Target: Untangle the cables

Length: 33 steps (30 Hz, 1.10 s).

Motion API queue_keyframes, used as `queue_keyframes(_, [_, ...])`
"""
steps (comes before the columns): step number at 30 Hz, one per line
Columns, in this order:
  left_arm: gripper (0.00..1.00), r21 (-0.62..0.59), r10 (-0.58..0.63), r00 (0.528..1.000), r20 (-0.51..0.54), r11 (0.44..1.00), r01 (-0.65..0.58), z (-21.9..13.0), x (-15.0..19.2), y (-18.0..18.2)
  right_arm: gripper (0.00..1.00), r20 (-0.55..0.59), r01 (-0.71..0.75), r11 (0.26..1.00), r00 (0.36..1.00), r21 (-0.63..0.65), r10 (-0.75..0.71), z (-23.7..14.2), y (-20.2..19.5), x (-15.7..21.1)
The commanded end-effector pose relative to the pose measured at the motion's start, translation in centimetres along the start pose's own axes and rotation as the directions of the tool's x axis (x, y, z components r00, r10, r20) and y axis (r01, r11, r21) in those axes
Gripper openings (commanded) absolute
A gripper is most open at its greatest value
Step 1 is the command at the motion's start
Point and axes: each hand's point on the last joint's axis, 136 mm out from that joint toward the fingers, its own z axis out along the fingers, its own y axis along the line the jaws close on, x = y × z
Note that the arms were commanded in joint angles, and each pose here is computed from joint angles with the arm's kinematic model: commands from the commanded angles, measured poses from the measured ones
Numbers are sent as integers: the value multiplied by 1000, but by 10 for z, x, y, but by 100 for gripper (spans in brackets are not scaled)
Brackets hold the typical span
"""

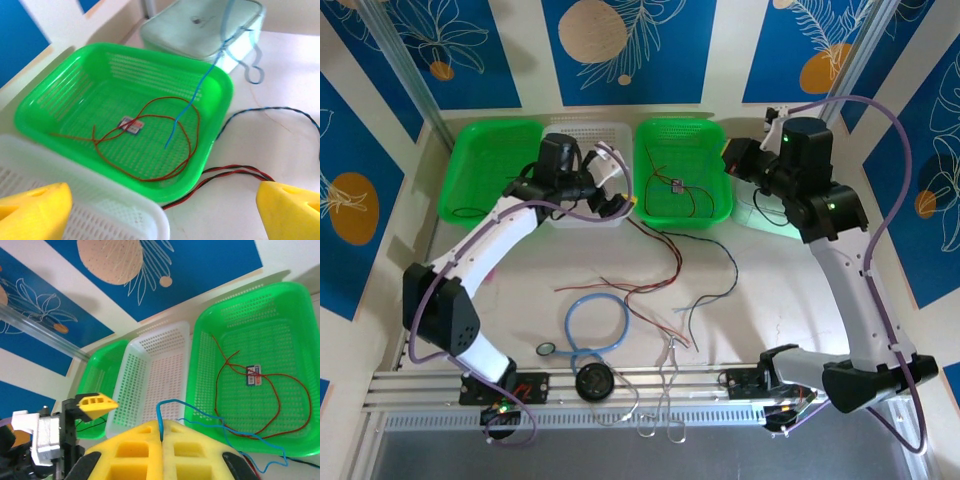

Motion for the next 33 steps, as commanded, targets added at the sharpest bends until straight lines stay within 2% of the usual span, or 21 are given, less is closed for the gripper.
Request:
queue_keyframes(1, [94, 76, 182, 979, 89, 979, -188, 10, -19, -20, 0, 13, 2, 998, 1000, -68, -2, -4, 23, -8])
queue_keyframes(11, [97, 79, 252, 962, 103, 962, -261, 31, -20, -28, 0, -28, 18, 993, 999, -116, -22, 1, 42, 4])
queue_keyframes(19, [94, 100, 210, 970, 122, 970, -222, 53, -23, -30, 0, -47, 23, 989, 998, -143, -30, 5, 52, 7])
queue_keyframes(21, [91, 101, 193, 976, 104, 974, -204, 62, -18, -29, 0, -51, 26, 988, 998, -150, -34, 5, 54, 7])
queue_keyframes(22, [88, 87, 175, 981, 86, 979, -182, 67, -15, -25, 0, -50, 29, 988, 998, -154, -37, 5, 56, 7])
queue_keyframes(24, [71, 51, 90, 996, 18, 995, -91, 79, -5, -10, 0, -50, 33, 987, 998, -158, -41, 4, 58, 6])
queue_keyframes(25, [57, 65, 74, 997, -17, 995, -72, 83, 1, -11, 0, -49, 36, 987, 998, -158, -44, 4, 58, 6])
queue_keyframes(26, [37, 82, 51, 998, -48, 996, -47, 86, 6, -12, 0, -46, 39, 987, 998, -158, -47, 2, 58, 5])
queue_keyframes(27, [25, 91, 25, 997, -70, 996, -19, 89, 9, -12, 0, -44, 44, 987, 998, -153, -51, 2, 57, 5])
queue_keyframes(29, [8, 85, 2, 996, -84, 996, 5, 89, 13, -12, 0, -34, 60, 989, 997, -136, -65, 0, 54, 3])
queue_keyframes(31, [1, 60, 8, 996, -88, 998, -3, 84, 17, -12, 0, -4, 77, 993, 997, -89, -78, -4, 45, -2])
queue_keyframes(33, [0, 22, 29, 995, -98, 999, -27, 76, 23, -11, 0, 53, 56, 998, 997, 14, -56, -10, 24, -13])
